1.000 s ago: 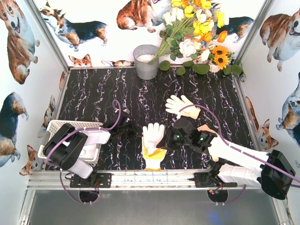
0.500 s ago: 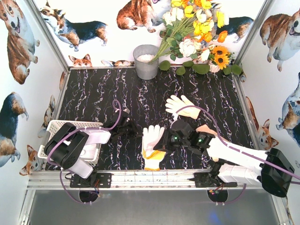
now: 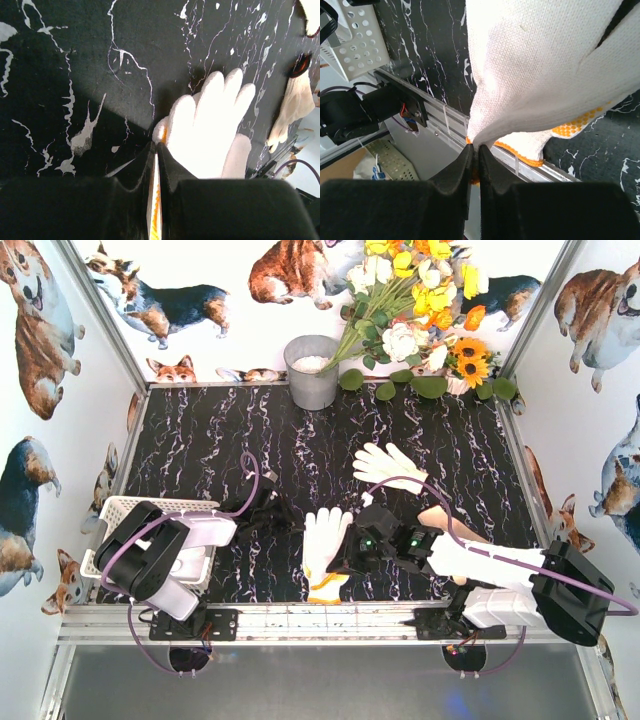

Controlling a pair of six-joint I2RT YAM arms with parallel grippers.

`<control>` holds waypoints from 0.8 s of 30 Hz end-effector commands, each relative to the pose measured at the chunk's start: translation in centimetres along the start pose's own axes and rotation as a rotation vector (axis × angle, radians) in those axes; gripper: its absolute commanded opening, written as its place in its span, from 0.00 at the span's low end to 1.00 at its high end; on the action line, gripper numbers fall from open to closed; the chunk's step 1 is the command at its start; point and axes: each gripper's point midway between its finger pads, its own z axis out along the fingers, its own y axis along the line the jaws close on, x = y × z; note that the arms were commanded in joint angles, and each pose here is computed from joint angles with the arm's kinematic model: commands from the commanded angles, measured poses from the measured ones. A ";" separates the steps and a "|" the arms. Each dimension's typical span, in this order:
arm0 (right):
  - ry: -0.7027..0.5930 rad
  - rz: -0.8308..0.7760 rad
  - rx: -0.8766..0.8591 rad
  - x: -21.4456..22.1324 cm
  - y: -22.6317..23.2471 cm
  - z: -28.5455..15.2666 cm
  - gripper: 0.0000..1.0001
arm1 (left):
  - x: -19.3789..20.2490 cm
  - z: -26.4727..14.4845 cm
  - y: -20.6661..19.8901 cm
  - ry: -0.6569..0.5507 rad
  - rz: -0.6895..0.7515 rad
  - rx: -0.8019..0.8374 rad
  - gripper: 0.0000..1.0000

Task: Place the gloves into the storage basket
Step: Pair the glove with the glove.

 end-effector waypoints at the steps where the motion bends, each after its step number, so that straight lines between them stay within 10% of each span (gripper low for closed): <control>1: 0.010 -0.006 -0.064 0.3 1.7 -0.1 0.09 | 1.8 0.0 4.7 0.042 0.006 -0.177 0.00; 24: 0.065 -0.033 -0.075 2.1 3.0 0.1 0.10 | 1.8 -0.4 4.9 0.032 0.002 -0.183 0.00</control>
